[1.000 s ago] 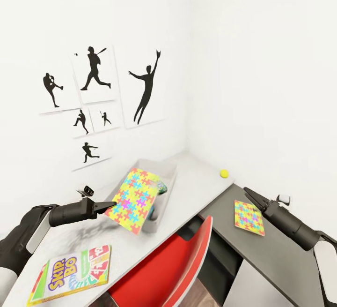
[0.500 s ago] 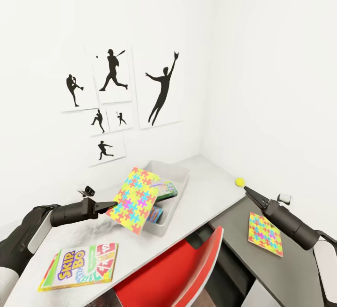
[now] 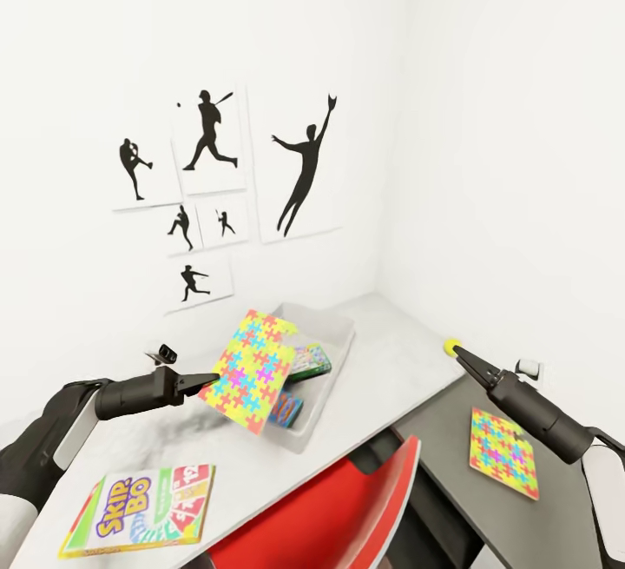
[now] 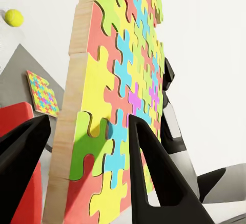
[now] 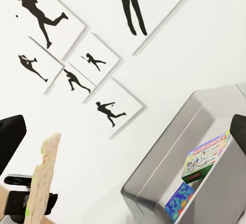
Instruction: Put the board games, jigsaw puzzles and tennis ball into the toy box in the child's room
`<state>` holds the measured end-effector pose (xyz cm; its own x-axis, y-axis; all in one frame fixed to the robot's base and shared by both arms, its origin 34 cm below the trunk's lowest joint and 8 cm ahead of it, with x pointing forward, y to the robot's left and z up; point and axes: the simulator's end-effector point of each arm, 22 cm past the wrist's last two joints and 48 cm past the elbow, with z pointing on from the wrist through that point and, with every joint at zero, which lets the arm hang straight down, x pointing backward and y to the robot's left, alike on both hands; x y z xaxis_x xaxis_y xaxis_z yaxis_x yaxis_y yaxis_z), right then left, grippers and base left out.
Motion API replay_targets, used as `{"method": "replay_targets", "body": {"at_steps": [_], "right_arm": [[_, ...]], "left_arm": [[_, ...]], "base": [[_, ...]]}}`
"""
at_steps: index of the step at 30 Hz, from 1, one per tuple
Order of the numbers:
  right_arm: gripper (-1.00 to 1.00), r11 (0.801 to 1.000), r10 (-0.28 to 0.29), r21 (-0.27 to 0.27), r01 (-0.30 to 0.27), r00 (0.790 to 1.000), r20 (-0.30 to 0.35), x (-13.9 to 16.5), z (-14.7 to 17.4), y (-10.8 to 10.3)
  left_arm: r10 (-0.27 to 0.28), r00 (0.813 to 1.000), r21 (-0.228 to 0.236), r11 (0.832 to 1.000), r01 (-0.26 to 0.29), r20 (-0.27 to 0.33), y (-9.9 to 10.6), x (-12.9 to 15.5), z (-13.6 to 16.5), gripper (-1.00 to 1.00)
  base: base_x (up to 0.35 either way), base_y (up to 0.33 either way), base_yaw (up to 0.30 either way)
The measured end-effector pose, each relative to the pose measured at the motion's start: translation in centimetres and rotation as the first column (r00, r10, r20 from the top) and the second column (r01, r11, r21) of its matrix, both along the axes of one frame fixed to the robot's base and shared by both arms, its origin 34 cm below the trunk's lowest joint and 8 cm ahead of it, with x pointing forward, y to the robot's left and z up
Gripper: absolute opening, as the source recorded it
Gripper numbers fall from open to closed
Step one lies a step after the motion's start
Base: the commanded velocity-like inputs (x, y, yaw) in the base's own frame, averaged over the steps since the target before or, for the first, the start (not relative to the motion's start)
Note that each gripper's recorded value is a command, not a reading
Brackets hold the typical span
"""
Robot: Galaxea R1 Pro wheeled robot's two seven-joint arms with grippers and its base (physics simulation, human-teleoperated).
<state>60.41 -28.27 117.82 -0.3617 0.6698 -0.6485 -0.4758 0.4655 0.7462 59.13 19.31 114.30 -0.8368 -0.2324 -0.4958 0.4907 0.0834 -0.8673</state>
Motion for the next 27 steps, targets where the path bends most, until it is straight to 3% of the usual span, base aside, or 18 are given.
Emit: {"method": "replay_targets", "body": {"at_steps": [11, 27], "right_arm": [[1.0, 1.0, 0.001, 0.003, -0.001, 1.0, 0.0, 0.01, -0.02, 0.16], [1.0, 1.0, 0.001, 0.001, -0.001, 1.0, -0.001, 0.02, -0.04, 0.1]], "left_arm": [[0.0, 1.0, -0.003, 1.0, 0.0, 0.001, 0.03, 0.0, 0.07, -1.0], [0.0, 1.0, -0.001, 1.0, 0.0, 0.001, 0.0, 0.02, 0.01, -1.0]], "base": [[0.196, -0.03, 0.0], [0.107, -0.004, 0.039]]}}
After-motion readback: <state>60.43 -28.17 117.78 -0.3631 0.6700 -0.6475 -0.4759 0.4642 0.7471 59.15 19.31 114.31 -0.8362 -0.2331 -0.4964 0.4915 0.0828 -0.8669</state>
